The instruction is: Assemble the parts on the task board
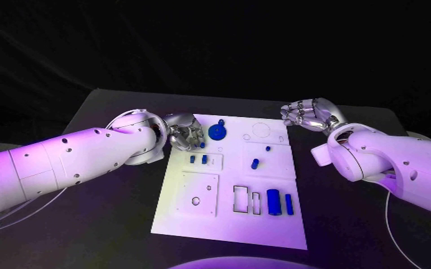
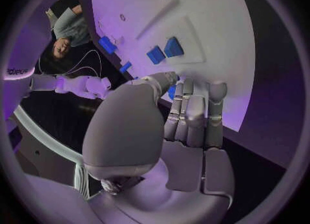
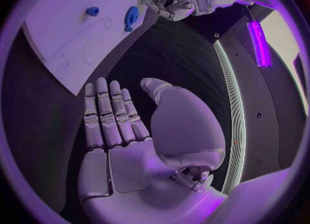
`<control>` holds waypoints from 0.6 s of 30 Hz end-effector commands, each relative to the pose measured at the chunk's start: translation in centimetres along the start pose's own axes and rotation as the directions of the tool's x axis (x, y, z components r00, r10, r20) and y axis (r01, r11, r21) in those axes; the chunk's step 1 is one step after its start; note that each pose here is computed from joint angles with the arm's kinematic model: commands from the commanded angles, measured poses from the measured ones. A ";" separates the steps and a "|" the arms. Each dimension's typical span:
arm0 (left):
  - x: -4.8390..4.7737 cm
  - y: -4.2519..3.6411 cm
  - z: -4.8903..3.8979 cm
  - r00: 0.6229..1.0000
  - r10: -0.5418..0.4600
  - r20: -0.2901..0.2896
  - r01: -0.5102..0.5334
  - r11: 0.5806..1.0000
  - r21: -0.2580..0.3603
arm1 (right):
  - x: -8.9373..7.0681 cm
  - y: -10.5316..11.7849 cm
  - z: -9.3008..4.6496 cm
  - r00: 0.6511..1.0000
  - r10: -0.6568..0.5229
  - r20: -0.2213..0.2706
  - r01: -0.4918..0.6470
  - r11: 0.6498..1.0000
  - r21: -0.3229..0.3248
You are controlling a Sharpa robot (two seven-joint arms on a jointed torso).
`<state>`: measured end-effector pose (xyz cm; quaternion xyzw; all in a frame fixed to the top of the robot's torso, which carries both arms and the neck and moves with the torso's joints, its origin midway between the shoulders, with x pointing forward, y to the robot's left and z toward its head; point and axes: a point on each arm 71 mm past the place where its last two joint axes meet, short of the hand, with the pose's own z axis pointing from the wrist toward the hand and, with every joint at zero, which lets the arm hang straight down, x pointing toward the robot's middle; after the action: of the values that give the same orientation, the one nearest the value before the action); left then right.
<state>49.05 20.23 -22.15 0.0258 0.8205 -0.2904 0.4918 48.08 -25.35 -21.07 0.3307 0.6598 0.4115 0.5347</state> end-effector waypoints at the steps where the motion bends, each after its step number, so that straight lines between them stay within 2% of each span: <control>1: 0.04 -0.20 -0.03 1.000 -0.007 -0.004 0.007 1.000 0.017 | 0.1 0.1 0.0 1.000 -0.003 -0.013 0.002 1.000 -0.012; 13: -0.10 0.05 -0.19 1.000 -0.009 0.006 0.009 1.000 0.015 | 0.2 0.0 0.0 1.000 -0.003 -0.015 0.002 1.000 -0.011; 18: -0.87 0.74 -0.42 0.996 -0.038 0.077 0.038 0.999 0.004 | 0.2 0.0 0.0 0.999 -0.020 -0.033 0.020 1.000 -0.014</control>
<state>49.16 21.01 -22.05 0.0183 0.8169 -0.2891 0.4987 48.11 -25.38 -21.14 0.3300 0.6606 0.4110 0.5345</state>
